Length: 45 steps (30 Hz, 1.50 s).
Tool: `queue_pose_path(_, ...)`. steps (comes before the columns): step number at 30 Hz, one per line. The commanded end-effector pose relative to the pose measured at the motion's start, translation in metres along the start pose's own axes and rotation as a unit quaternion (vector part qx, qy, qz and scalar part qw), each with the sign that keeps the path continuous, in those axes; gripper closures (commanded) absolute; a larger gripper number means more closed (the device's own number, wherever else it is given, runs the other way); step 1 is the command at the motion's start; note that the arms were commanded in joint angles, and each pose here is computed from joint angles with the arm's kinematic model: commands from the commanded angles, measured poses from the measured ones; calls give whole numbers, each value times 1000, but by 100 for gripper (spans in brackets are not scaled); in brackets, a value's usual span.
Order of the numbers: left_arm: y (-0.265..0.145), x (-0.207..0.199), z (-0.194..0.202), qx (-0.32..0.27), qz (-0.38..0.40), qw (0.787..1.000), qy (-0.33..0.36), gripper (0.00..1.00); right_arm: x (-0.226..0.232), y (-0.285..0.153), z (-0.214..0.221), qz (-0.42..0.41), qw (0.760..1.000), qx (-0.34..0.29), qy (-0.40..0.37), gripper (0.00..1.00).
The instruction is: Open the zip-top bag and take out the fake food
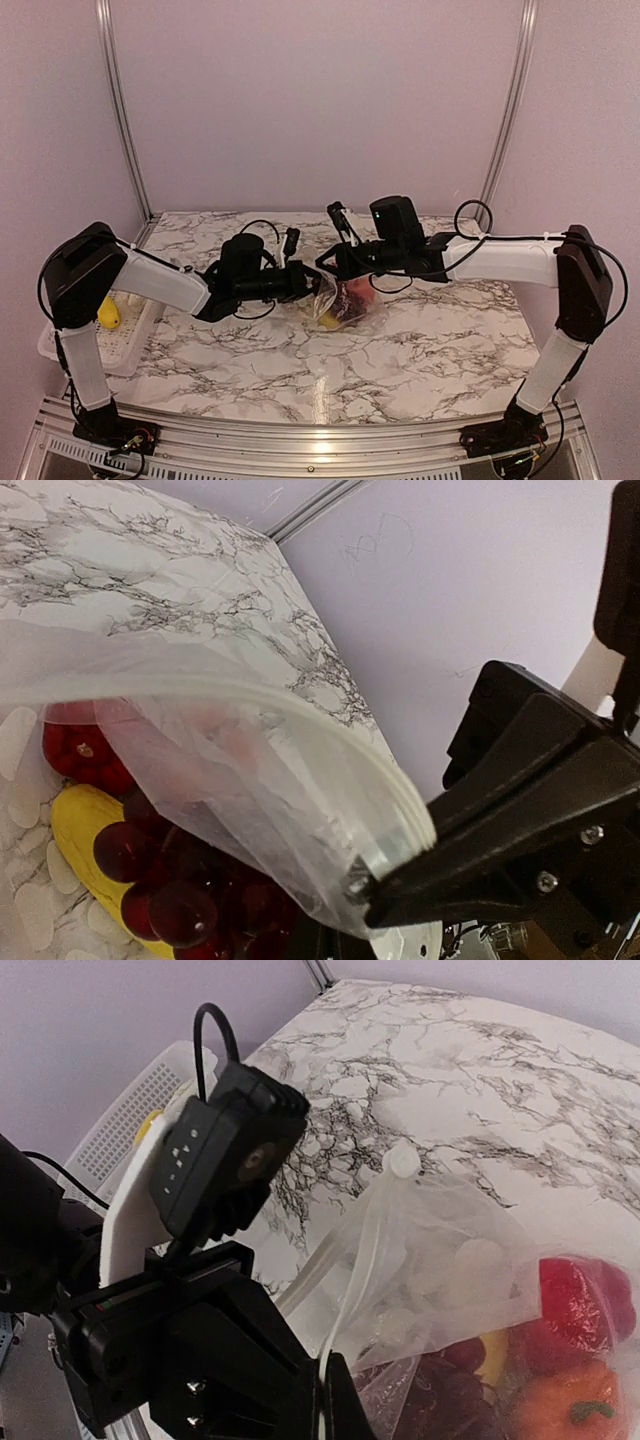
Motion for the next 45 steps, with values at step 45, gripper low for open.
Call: queue_pose_path(45,-247,-135,-121,-289,-40,954,67,100,-17,-8,13,6,1000,-3,17,100)
Point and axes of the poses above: each gripper's point midway between its finger pads, its own y axis out along the fingers, its own x axis along the line the jaws close on, z = x × y, the point moved 3 cm from there along -y, back along the fingers, and after that the axes turned 15 degrees about -y, right-handed, at the moved point
